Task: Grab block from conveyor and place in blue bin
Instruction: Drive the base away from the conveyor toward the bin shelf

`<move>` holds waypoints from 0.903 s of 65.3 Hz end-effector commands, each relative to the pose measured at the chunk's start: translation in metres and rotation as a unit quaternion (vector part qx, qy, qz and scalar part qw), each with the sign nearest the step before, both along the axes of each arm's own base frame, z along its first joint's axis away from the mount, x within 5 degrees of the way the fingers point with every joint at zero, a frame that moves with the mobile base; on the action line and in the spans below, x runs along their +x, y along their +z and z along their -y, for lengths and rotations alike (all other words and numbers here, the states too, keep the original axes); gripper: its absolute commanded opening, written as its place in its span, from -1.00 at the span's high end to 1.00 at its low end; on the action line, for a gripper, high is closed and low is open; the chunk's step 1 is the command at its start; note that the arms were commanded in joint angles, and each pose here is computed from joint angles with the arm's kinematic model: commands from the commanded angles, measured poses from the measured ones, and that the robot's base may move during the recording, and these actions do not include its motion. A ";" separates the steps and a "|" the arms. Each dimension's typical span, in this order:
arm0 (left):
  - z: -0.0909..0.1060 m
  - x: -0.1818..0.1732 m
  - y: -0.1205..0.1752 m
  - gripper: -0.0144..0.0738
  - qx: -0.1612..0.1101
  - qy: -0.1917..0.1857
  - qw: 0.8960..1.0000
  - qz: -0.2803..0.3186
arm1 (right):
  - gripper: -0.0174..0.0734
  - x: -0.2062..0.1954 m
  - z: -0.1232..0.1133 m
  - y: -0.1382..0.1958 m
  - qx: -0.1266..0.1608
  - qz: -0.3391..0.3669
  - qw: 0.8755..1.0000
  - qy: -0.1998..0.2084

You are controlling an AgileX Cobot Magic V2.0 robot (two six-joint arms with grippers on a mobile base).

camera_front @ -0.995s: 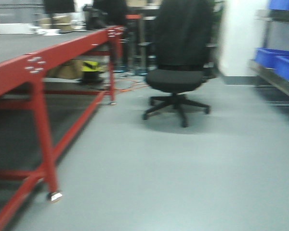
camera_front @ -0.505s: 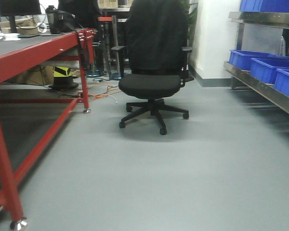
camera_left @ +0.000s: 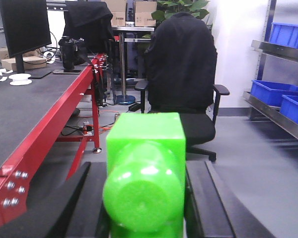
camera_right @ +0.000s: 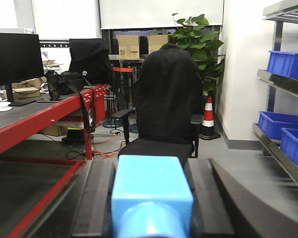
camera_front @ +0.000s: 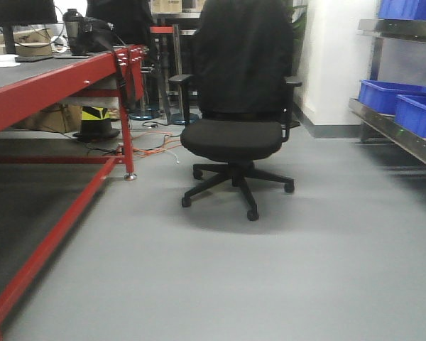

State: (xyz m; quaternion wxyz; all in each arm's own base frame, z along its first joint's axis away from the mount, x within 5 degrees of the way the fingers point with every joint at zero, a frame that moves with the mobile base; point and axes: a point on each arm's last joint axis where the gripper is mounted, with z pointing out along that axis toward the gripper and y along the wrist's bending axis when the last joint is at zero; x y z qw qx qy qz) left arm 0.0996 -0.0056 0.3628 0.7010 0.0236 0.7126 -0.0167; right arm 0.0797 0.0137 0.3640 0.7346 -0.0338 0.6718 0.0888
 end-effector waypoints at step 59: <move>0.001 -0.001 0.002 0.93 -0.002 -0.004 1.000 0.012 | 0.97 -0.001 0.000 0.003 -0.002 0.015 1.000 -0.001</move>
